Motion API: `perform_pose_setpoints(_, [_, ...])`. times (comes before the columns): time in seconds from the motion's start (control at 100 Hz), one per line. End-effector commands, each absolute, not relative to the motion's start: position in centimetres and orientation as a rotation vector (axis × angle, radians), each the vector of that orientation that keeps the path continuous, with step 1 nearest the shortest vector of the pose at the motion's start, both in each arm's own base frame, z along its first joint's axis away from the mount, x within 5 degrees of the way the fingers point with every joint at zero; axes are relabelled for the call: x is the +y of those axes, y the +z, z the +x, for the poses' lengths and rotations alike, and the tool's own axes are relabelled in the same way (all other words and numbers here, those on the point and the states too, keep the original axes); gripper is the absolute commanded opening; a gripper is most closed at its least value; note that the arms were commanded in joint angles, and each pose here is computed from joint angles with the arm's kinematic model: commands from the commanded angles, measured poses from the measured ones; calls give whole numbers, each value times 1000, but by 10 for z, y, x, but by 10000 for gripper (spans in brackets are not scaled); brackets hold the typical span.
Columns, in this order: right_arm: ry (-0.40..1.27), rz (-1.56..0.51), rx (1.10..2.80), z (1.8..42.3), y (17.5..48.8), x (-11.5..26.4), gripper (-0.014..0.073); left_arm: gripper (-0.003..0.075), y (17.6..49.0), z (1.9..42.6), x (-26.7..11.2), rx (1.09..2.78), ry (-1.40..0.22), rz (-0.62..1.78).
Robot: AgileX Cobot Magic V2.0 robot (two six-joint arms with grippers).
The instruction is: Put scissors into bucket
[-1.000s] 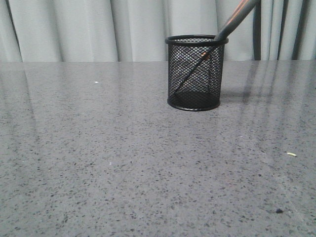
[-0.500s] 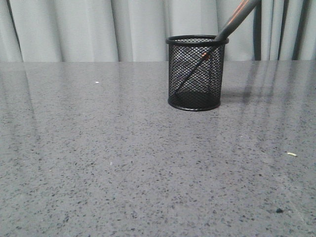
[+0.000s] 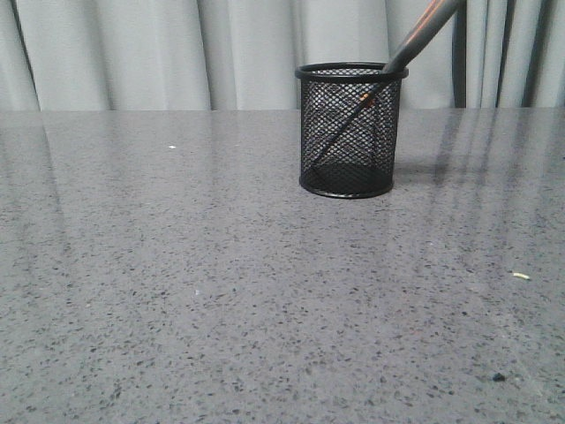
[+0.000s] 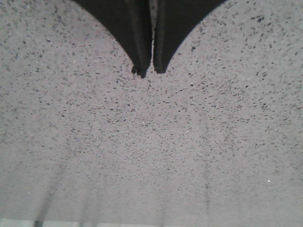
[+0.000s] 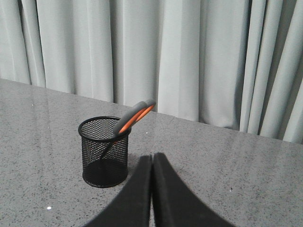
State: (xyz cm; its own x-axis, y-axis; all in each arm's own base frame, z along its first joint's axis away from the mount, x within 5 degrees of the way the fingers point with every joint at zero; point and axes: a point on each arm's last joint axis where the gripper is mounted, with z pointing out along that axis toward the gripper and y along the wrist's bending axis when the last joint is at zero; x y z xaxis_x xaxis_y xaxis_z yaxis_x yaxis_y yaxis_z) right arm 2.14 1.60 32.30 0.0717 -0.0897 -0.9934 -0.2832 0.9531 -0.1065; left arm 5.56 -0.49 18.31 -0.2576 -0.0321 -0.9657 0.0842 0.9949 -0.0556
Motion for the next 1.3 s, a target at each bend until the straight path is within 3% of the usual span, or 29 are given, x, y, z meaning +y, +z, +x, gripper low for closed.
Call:
perform_pose_setpoints(0.0, [129,-275,1413,21,336,14,-45,-19,175,58,-6,1814,-128,23])
perform_pose_setpoints(0.42, [108,-252,1426,27,327,12,-45,-20,175,58,-6,1814,-128,23])
perform_pose_setpoints(0.56, [106,-76,1392,44,299,6,-45,-20,175,58,-6,1814,-128,23])
perform_pose_setpoints(0.81, [52,9,1493,64,211,2,-45,-19,175,58,-6,1814,-128,23])
perform_pose_setpoints(0.96, [-10,26,1633,64,197,-1,-45,-20,175,58,-6,1814,-128,23])
perform_pose_setpoints(1.29, [-46,88,1757,53,182,-5,-45,-20,175,58,-6,1816,-127,23])
